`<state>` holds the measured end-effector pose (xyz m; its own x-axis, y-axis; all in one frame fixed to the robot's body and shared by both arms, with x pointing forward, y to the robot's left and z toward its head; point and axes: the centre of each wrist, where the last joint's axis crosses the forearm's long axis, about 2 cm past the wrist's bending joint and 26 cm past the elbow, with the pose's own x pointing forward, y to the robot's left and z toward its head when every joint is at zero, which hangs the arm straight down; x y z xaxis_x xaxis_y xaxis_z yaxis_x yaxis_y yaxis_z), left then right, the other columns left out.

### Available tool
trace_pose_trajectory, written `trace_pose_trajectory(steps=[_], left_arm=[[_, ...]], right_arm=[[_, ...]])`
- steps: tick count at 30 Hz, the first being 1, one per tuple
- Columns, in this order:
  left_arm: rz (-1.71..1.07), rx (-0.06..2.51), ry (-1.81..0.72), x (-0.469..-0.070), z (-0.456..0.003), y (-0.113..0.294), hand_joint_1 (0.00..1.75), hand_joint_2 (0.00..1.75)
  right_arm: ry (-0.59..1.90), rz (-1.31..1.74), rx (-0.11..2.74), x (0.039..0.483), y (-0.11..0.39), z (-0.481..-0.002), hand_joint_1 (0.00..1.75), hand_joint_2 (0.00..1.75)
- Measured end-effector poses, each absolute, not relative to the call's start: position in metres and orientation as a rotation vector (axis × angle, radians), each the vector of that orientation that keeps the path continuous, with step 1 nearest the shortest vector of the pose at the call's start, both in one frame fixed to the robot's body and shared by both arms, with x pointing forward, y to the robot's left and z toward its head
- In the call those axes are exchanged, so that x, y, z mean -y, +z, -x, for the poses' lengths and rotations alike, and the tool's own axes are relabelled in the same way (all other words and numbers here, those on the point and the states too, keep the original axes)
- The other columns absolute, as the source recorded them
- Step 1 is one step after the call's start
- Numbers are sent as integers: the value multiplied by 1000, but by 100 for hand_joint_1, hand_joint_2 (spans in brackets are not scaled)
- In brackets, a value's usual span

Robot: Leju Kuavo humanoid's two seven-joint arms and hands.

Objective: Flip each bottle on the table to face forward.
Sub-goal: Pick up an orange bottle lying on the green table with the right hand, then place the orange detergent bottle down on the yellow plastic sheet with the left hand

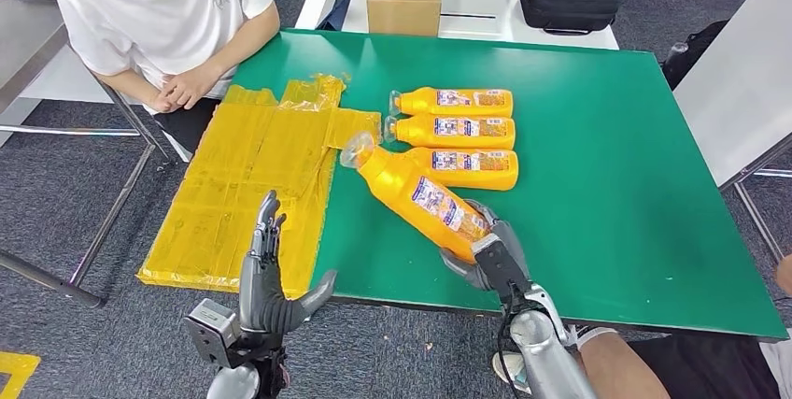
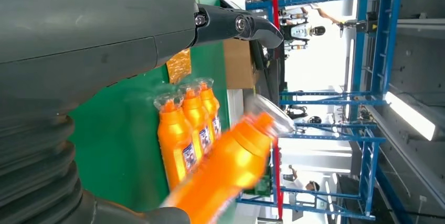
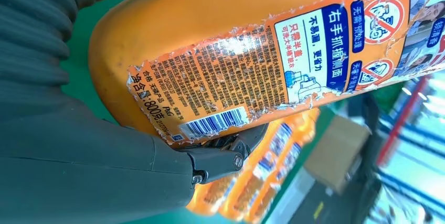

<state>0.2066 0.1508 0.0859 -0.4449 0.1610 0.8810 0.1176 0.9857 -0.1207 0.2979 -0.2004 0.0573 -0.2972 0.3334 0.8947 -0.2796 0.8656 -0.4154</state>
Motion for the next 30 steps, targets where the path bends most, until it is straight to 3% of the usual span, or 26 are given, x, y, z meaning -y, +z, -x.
trace_pose_trajectory(steps=[3, 9, 15, 26, 30], left_arm=[[298, 1969, 142, -152, -200, 82, 0, 175], [796, 1792, 358, -148, -188, 77, 0, 175], [1077, 1771, 283, -131, -187, 79, 0, 175], [1105, 1806, 99, -112, -192, 83, 0, 175], [938, 1917, -19, -109, -193, 87, 0, 175]], right_arm=[[463, -42, 1827, 190, 61, -280, 175, 175], [237, -378, 1938, 159, 77, -233, 175, 175], [407, -670, 1935, 131, 81, -209, 175, 175], [631, -801, 1818, 114, 61, -199, 175, 175], [654, -797, 1785, 113, 57, -201, 175, 175]])
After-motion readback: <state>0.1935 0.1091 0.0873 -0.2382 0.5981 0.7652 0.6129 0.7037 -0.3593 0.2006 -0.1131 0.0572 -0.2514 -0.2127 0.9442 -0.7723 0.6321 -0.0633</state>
